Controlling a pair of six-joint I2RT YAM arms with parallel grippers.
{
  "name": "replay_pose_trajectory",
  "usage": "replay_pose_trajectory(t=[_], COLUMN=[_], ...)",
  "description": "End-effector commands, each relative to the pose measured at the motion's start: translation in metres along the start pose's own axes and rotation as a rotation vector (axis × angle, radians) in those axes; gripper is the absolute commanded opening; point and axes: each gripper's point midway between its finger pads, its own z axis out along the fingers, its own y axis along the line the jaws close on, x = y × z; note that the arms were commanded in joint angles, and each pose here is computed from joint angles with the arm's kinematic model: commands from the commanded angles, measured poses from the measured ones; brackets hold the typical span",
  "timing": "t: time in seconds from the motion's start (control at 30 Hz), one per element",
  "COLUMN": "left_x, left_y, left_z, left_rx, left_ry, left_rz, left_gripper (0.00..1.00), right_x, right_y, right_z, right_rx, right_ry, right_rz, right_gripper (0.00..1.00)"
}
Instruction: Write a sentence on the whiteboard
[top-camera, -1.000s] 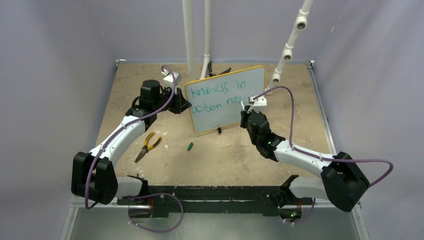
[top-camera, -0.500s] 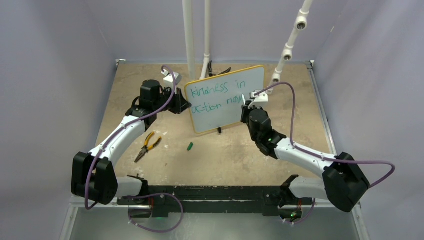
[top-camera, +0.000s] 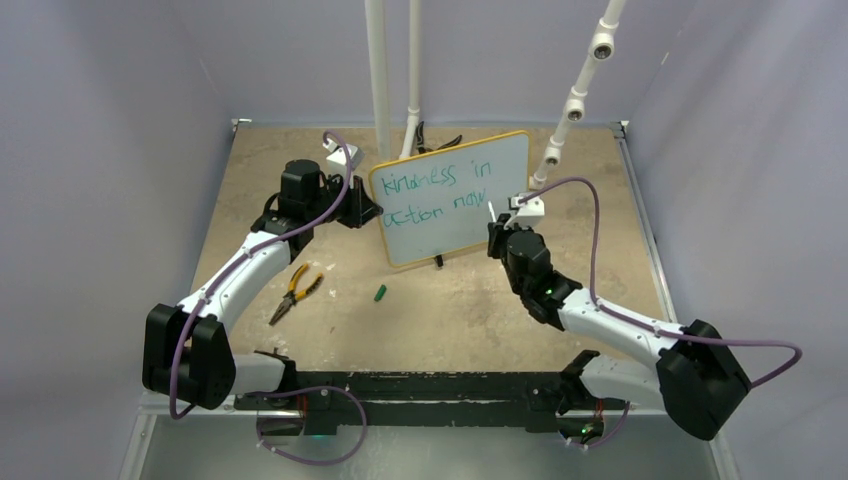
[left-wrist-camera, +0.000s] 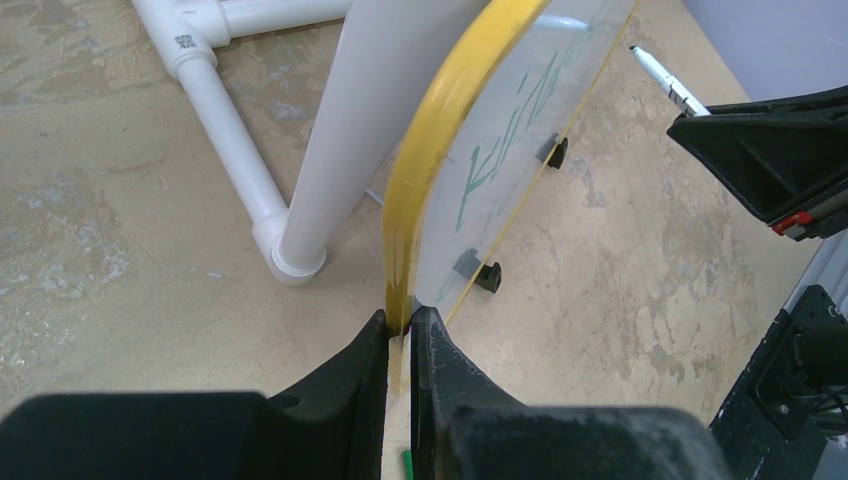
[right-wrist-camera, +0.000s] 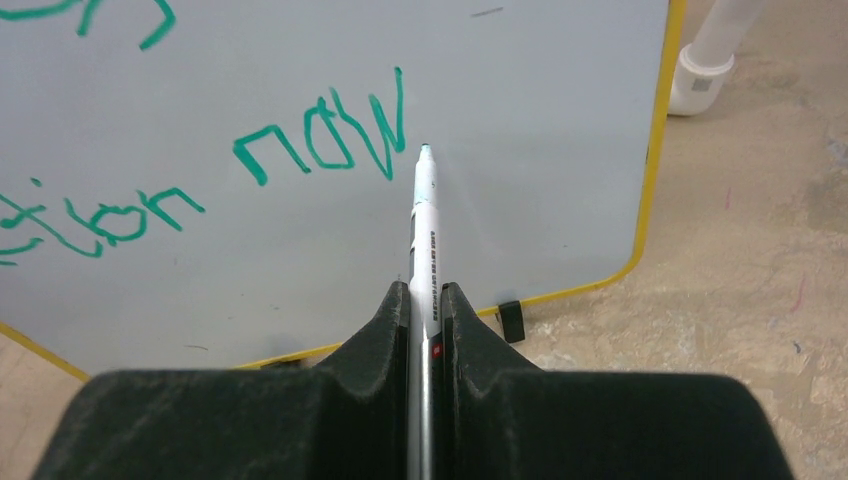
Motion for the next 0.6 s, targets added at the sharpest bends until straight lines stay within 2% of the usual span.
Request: replay_pose_trajectory(t=[0.0,0.57], left_x=[-0.013,-0.012], left_y=[0.011,0.013], left_z=[-0.003,-0.003], left_rx=[-0.065,-0.073], left_ry=[-0.054,-0.052], left_rz=[0.015,0.017], left_gripper=[0.0,0.0], right_x=[0.004,0.0], right_y=[0.0,0.003], right_z=[0.005,0.023], right_rx=[0.0,-0.004], right_ry=[0.009,-0.003], right_rz=[0.012,-0.018], right_gripper=[0.0,0.0])
